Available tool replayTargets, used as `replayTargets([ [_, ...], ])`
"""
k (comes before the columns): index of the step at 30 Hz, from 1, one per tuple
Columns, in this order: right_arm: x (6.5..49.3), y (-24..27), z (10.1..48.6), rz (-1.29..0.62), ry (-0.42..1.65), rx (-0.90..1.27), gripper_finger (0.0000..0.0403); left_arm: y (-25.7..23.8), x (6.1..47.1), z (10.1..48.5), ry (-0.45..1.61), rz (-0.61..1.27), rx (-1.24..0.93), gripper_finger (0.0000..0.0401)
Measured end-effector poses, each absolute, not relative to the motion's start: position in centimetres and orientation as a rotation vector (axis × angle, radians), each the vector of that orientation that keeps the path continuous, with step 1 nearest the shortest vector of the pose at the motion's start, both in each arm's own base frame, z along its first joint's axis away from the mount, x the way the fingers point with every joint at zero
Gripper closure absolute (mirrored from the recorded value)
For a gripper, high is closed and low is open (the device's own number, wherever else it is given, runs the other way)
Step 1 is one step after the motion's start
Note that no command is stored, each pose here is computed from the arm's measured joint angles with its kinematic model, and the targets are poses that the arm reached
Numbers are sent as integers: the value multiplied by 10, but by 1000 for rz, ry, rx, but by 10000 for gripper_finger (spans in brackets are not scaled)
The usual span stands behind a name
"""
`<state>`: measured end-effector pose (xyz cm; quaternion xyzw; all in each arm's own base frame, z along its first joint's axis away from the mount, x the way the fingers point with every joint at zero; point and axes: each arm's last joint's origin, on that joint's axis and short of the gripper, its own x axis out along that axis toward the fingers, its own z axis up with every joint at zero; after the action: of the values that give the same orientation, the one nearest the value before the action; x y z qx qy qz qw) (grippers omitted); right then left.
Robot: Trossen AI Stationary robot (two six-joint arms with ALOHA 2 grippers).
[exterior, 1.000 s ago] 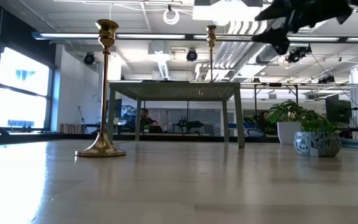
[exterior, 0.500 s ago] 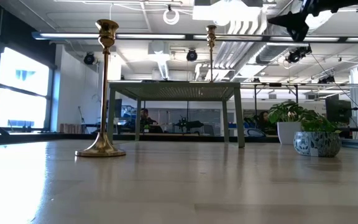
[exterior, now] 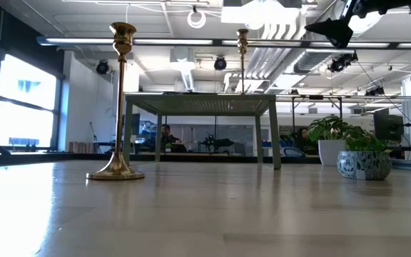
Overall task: Stock candles and holders on shelf
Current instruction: Align the right light blue scented candle with the other scented candle on the shelf
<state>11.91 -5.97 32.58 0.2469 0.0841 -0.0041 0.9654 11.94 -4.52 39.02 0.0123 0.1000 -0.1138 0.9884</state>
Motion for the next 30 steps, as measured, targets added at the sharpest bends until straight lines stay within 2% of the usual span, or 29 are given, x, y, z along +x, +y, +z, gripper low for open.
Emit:
replayTargets([
  [7, 119, -39, 329, 265, 176, 324, 15, -45, 120, 390, 201, -221, 27, 293],
  [11, 121, -28, 324, 210, 235, 326, 13, -45, 120, 390, 202, -221, 27, 293],
  [21, 140, 3, 286, 57, 635, 309, 14, -45, 119, 387, 232, -227, 32, 293],
  [27, 157, 21, 265, -33, 821, 397, 15, -45, 119, 387, 232, -228, 32, 293],
  [30, 164, 28, 250, -155, 944, 471, 15, -45, 119, 387, 233, -228, 32, 293],
])
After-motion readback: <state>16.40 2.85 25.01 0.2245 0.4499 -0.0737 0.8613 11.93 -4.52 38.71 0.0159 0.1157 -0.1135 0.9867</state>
